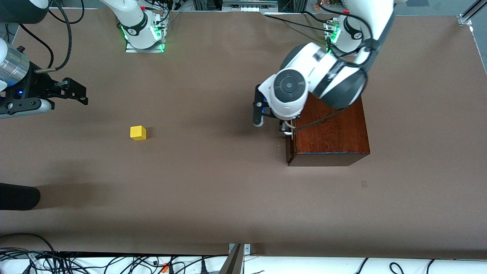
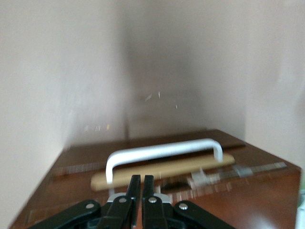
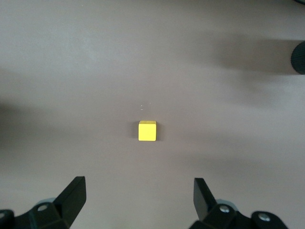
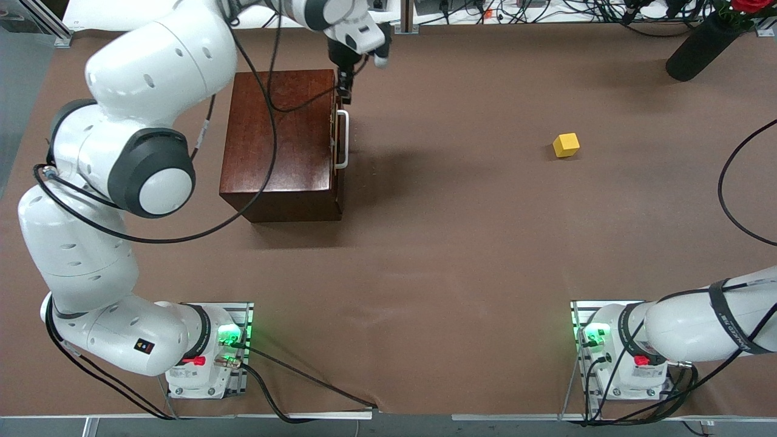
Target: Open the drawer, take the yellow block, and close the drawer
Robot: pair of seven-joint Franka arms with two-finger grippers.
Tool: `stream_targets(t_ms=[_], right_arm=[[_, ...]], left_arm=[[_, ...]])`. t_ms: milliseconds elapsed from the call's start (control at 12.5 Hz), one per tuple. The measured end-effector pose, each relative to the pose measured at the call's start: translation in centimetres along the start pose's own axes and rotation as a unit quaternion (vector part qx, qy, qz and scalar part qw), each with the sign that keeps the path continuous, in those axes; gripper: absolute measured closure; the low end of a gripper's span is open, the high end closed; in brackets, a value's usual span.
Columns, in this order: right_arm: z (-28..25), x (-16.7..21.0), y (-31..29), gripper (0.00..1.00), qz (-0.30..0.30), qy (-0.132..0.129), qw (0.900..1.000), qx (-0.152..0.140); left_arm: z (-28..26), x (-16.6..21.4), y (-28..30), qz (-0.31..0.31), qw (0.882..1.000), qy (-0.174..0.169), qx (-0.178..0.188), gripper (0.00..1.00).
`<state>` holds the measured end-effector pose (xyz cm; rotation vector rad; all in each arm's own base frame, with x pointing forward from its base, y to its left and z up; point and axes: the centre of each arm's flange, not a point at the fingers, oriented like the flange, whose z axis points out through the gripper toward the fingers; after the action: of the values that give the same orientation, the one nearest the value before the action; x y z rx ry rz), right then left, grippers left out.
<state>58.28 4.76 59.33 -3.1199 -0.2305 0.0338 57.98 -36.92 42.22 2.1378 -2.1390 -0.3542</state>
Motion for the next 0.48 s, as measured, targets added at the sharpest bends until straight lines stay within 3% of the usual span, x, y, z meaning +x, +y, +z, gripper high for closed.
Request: stream_targets(t_ms=[241,481], right_arm=[[0.0,0.0,0.1,0.0,0.001,-0.001,1.0,0.0],[0.0,0.0,0.1,0.0,0.002,-0.001,1.0,0.0]], left_arm=[[-4.1,-7.6,-2.4,-0.128,0.992,0.017,0.002,0.62],[-7.1,-13.7,-2.7,-0.261,0.965,0.021,0.003,0.29]])
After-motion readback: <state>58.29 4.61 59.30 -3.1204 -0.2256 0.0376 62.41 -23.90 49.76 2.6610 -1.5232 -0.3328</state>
